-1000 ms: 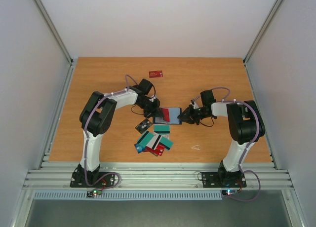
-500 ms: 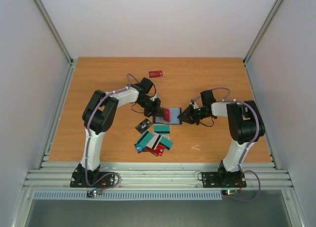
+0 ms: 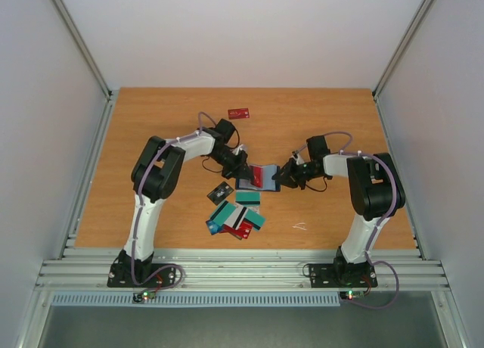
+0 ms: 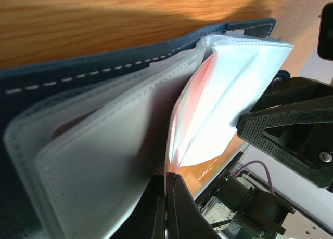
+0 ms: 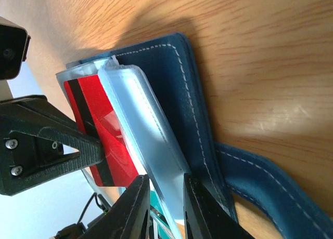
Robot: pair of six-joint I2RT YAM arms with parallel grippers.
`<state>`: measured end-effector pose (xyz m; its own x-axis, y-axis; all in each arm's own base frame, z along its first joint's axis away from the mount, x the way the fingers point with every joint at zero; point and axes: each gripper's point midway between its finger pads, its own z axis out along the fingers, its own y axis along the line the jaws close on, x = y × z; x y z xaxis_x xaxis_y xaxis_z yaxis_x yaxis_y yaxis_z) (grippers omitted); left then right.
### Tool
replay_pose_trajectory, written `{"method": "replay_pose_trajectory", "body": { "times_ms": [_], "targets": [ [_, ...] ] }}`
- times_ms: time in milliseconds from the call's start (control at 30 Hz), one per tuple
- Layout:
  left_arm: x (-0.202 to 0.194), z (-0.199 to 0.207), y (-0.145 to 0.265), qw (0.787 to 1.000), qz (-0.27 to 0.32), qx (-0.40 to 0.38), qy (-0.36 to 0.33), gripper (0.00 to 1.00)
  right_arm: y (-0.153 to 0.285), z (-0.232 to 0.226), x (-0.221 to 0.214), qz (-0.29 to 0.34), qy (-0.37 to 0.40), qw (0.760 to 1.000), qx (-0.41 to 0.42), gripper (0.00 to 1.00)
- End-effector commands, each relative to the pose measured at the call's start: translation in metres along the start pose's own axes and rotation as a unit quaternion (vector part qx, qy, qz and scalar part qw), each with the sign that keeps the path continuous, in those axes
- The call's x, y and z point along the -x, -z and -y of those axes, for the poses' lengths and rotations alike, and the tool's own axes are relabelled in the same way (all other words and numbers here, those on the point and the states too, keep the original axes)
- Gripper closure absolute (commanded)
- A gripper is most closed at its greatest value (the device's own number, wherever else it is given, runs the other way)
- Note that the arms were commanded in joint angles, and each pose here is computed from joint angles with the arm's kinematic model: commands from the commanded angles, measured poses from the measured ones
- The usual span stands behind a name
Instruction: Put the credit cards into the card holder
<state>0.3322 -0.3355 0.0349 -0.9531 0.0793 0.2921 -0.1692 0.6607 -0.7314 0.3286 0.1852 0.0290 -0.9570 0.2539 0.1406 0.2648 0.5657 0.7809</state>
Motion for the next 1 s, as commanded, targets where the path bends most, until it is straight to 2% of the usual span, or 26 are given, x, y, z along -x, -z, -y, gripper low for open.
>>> {"method": "replay_pose_trajectory", "body": {
  "times_ms": [0, 467, 733, 967],
  "targets": [
    [-0.010, -0.022, -0.020, 0.999, -0.034, 0.030, 0.002, 1.00, -0.001, 0.002, 0.006, 0.007, 0.008, 1.000, -0.011, 0.80],
    [-0.009, -0.026, -0.023, 0.993, -0.036, 0.047, -0.098, 0.99, 0.014, -0.013, 0.004, 0.009, 0.019, 0.999, -0.024, 0.80],
    [-0.007, -0.028, -0.019, 0.992, -0.024, 0.062, -0.110, 1.00, 0.033, -0.028, 0.007, 0.020, 0.046, 0.997, -0.050, 0.80],
    [-0.011, -0.032, -0.016, 0.990, -0.027, 0.080, -0.111, 1.00, 0.024, -0.006, 0.006, 0.011, 0.028, 0.997, -0.074, 0.85]
  ]
}}
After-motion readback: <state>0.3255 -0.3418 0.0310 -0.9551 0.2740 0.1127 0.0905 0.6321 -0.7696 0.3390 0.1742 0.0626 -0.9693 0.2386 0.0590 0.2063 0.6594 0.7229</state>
